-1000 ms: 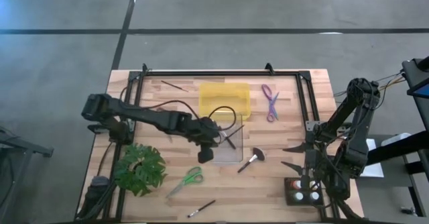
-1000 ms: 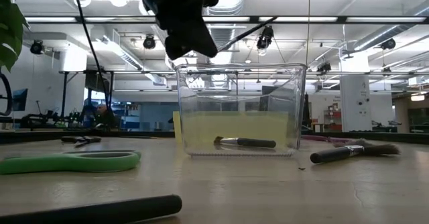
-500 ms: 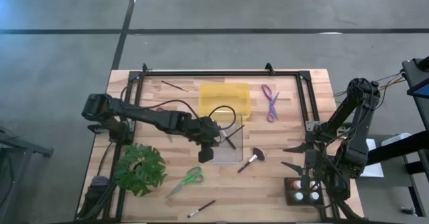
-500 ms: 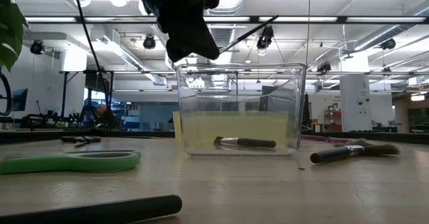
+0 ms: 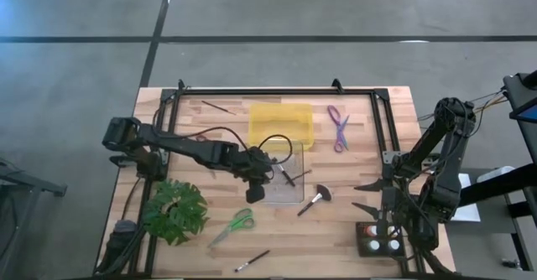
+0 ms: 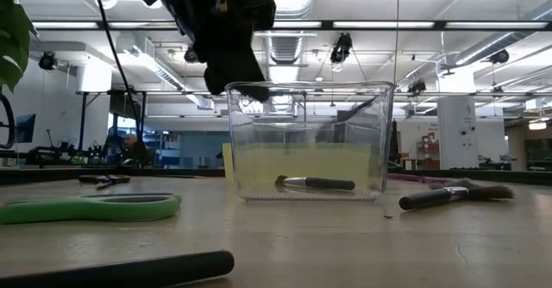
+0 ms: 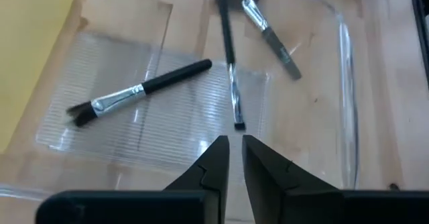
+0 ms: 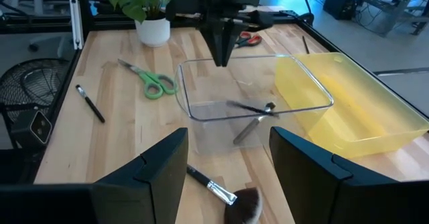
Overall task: Pick & Place Paint Supplies
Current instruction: Adjust the transparent bin
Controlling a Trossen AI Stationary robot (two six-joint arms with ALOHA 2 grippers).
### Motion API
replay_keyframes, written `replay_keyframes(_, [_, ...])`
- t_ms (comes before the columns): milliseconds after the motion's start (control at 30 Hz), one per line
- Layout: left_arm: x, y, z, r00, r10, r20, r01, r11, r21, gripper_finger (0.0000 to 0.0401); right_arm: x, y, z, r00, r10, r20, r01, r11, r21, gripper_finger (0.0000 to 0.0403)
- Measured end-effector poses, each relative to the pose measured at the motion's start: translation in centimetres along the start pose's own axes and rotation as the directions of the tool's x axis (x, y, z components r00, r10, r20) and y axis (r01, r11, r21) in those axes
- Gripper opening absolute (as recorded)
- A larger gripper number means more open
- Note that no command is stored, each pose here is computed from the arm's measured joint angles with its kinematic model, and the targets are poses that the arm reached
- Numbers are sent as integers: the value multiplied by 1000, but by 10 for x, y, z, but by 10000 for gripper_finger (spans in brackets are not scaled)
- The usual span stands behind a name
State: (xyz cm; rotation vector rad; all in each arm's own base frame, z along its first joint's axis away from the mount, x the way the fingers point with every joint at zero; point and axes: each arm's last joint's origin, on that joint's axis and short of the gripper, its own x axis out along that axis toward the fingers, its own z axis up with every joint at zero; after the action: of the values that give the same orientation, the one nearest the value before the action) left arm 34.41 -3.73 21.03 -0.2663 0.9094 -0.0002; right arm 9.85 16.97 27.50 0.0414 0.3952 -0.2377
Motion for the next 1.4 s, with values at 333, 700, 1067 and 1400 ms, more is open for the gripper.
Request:
replay_keyframes(333, [6,5,-15,999,13,-39,-14,1000,-18,55,0,0,0,1000,0,-1,0,1000,0,209])
replay_keyframes(700, [-10,-4,-2,988,-150,-33,152,987,51,56,0,0,0,1000,1,0,-1,1000,2,209])
replay_keyframes(1067, [-97,-9,27,987,90,136,-118,970,211,56,0,1,0,1000,14,-15,-14,1000,16,209])
replay_keyframes(1400, [-58,11,-34,979,126,-161,-135,990,-45,56,0,2,0,999,20,-26,-20,1000,13,209])
